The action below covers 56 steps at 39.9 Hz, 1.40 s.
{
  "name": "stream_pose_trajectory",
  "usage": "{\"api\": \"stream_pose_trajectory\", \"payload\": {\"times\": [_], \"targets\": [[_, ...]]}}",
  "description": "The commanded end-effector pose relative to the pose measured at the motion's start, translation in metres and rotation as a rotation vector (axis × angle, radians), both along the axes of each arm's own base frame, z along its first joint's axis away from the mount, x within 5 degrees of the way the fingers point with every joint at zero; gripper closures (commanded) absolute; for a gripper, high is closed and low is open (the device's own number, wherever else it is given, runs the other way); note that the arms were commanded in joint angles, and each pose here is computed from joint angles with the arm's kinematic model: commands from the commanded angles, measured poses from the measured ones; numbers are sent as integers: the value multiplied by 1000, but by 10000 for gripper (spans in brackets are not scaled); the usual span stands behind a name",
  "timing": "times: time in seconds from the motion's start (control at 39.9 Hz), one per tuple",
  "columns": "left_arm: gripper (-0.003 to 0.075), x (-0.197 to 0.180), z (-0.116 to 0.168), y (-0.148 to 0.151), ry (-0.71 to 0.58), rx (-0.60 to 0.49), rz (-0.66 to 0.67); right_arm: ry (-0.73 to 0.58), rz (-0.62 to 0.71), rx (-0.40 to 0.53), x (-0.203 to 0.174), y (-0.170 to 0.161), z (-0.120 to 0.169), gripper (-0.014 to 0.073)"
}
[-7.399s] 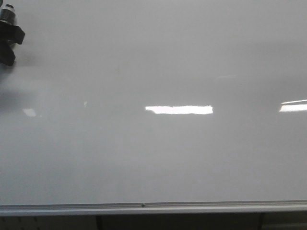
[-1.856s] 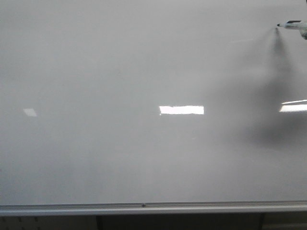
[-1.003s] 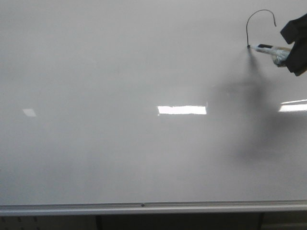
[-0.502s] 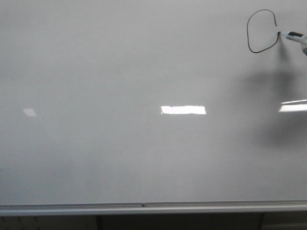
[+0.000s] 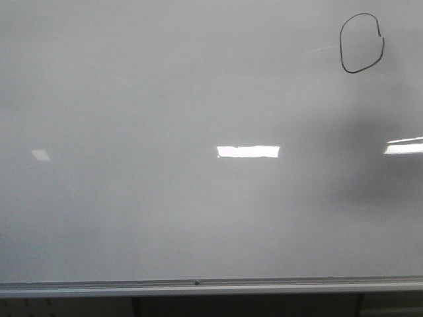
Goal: Write number 0 on whiteboard
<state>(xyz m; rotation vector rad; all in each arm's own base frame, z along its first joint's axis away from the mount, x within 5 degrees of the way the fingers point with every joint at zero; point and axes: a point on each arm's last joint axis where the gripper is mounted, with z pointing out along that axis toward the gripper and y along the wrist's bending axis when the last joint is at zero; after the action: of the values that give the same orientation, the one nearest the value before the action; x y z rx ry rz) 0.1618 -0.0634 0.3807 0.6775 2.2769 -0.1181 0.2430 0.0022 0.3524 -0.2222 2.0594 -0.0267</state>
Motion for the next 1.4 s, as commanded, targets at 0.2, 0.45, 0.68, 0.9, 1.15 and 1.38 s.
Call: {"api": "stream_pose_trajectory", "payload": {"times": [0.2, 0.45, 0.68, 0.9, 1.15, 1.38], "targets": [[258, 1, 13, 0, -79, -49, 13, -163, 125, 90, -68, 33, 23, 649], [258, 1, 13, 0, -79, -49, 13, -88, 114, 116, -93, 37, 3, 649], [258, 1, 13, 0, -79, -49, 13, 48, 113, 67, -101, 34, -8, 649], [258, 2, 14, 0, -93, -50, 11, 100, 113, 51, -104, 33, -12, 649], [258, 7, 15, -2, -125, -64, 13, 118, 120, 34, -105, 33, -14, 649], [258, 13, 18, -5, -163, -89, 15, 175, 137, -9, -108, 32, -18, 649]]}}
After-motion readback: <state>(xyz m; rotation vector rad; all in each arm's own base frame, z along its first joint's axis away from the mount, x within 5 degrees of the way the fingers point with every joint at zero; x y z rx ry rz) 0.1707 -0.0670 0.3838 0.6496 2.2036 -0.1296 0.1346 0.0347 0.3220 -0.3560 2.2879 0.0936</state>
